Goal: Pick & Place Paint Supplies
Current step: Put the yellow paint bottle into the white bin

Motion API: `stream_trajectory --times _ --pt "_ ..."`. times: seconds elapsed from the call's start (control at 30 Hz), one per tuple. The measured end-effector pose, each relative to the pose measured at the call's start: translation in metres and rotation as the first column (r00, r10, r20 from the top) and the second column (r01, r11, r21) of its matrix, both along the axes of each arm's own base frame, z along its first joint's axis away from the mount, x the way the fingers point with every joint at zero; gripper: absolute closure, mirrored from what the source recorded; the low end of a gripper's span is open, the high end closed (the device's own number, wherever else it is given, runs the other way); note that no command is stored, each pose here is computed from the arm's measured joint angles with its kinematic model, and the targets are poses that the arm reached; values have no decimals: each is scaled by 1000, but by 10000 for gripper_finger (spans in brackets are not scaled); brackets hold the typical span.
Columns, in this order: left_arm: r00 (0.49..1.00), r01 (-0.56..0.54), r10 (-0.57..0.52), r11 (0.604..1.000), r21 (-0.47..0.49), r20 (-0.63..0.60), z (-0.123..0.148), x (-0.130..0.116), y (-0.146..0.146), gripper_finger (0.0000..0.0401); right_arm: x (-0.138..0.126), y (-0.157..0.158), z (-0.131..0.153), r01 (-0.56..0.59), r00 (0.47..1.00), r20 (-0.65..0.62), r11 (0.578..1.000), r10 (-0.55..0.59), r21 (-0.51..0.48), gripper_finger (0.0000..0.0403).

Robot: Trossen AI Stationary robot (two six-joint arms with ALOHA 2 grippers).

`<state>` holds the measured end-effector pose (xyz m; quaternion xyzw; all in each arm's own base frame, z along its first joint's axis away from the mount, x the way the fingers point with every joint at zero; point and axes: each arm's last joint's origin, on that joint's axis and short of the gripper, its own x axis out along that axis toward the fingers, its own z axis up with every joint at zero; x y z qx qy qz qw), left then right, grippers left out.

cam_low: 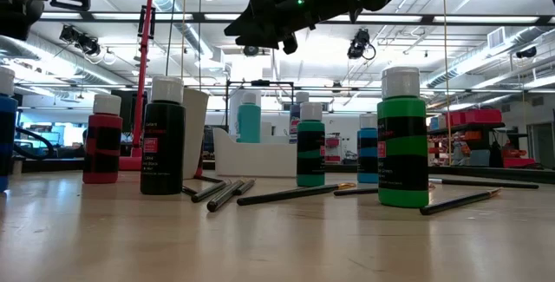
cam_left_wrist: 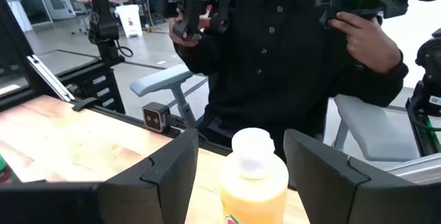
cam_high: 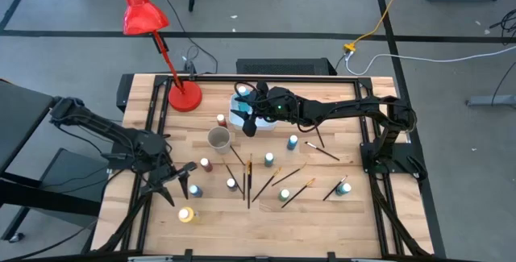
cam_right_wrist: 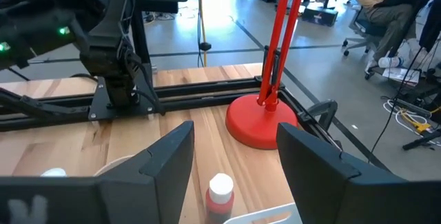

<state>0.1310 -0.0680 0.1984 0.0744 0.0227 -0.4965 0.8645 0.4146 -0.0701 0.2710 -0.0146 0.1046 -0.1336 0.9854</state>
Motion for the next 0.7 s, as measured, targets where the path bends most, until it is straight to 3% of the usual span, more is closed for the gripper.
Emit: stream_trajectory --times 0.3,0.7 --pt "993 105 -105 994 4 -49 -13 13 -17 177 0 0 0 0 1000 0 1000 0 0 190" --pt "994 85 -85 996 4 -67 -25 26 -25 177 0 0 0 0 1000 -1 1000 0 0 190"
